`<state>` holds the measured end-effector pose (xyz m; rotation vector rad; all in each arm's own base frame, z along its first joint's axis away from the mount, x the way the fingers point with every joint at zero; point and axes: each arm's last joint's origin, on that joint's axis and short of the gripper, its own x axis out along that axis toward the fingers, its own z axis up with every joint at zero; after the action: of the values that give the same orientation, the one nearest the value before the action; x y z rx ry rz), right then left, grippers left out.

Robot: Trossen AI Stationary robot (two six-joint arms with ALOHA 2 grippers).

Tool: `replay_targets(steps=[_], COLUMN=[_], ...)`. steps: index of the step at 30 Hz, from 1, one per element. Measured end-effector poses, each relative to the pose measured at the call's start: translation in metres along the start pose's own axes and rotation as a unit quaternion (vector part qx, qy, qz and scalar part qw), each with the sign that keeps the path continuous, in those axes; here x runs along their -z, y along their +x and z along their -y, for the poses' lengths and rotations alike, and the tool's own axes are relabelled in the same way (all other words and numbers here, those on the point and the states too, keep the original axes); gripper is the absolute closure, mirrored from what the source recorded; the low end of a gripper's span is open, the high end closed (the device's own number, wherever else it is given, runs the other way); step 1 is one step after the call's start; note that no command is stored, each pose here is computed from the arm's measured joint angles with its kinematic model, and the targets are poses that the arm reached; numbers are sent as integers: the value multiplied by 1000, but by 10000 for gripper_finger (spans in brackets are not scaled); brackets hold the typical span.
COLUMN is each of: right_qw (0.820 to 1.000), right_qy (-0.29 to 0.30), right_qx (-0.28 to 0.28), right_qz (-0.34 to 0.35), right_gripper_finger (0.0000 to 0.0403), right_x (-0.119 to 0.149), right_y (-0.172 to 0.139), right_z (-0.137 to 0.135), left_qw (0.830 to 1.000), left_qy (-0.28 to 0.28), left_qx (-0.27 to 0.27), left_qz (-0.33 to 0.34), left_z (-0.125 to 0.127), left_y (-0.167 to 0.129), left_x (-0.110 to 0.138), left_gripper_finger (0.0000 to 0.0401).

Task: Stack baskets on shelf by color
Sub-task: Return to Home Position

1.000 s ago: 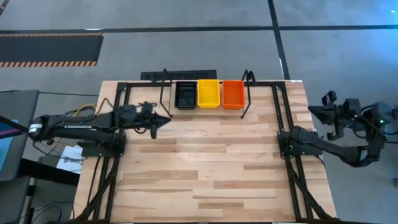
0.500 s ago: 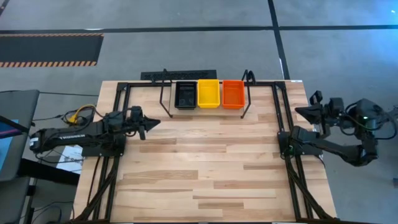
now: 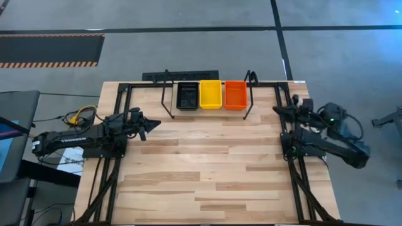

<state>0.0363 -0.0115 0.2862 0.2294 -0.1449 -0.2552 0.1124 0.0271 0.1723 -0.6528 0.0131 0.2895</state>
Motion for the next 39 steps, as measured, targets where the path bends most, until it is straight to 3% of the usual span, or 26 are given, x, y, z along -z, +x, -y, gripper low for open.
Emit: replay_targets(steps=[7, 13, 21, 27, 39], right_qw=[997, 994, 992, 974, 972], right_qy=[37, 98, 118, 210, 218], right_qx=[6, 27, 46, 75, 92], right_qz=[73, 42, 15, 37, 11], right_gripper_finger=[403, 403, 403, 384, 357], right_x=[53, 90, 109, 108, 114], right_y=[34, 43, 45, 45, 45], right_z=[21, 33, 39, 41, 43], left_qw=[1000, 1000, 999, 997, 991], left_qy=[0, 0, 0, -47, -53], left_qx=[0, -3, -34, -56, -105], left_qz=[-1, -5, -2, -7, -57], left_z=[0, -1, -4, -7, -15], left_y=[0, 0, 0, 0, -2], left_x=[0, 1, 2, 5, 15], left_gripper_finger=[401, 401, 401, 401, 401])
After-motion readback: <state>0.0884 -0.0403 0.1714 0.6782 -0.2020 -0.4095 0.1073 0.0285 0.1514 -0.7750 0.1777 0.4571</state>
